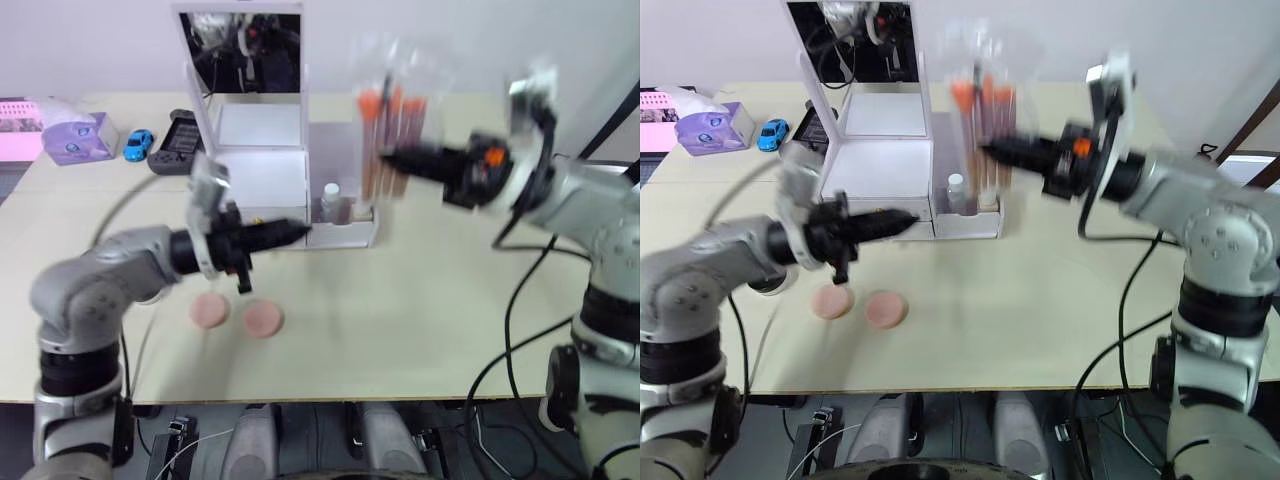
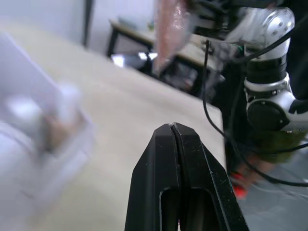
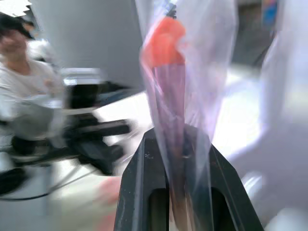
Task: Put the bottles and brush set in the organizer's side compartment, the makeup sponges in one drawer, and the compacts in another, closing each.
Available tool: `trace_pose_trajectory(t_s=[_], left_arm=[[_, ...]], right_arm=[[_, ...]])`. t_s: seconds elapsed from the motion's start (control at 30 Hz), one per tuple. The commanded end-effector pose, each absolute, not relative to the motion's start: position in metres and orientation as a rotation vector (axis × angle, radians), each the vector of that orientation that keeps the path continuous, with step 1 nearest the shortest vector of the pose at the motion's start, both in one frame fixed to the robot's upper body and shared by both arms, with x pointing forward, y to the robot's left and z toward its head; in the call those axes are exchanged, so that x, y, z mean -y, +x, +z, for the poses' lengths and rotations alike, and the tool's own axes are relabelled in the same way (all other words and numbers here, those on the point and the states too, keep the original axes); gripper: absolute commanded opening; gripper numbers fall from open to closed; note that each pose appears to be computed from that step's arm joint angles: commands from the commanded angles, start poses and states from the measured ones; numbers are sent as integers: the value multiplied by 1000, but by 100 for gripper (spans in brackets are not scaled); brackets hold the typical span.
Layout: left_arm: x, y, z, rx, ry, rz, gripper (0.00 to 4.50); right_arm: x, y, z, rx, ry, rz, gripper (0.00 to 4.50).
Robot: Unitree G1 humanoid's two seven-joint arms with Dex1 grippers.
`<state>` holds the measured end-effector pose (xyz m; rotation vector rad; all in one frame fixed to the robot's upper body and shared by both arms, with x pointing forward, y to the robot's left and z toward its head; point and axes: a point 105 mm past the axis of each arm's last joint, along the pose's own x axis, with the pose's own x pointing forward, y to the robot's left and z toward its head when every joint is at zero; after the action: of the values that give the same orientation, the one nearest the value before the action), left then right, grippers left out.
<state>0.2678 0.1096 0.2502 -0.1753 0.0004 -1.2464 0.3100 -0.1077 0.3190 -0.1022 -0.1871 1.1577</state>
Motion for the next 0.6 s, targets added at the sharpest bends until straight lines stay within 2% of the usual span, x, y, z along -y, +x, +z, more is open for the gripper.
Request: trace_pose_trajectory(t_s=[0.03,0.1,0.23,0.33,0.6], left_arm=[[-117,265,267,52,-218,-1237,0],[-117,265,267,51,-211,-1223,0],[-116,267,264,54,-216,-1191,0],[-118,267,263,58,-214,-1162,0],[-124,265,263,65,-200,-1109,0]], right_arm=[[98,337,324,230,-176,1207,5],[90,348,327,273,-200,1254,5],[84,392,318,311,-273,1192,5],[82,413,306,302,-323,1154,5],[82,431,278,260,-282,1088,5]])
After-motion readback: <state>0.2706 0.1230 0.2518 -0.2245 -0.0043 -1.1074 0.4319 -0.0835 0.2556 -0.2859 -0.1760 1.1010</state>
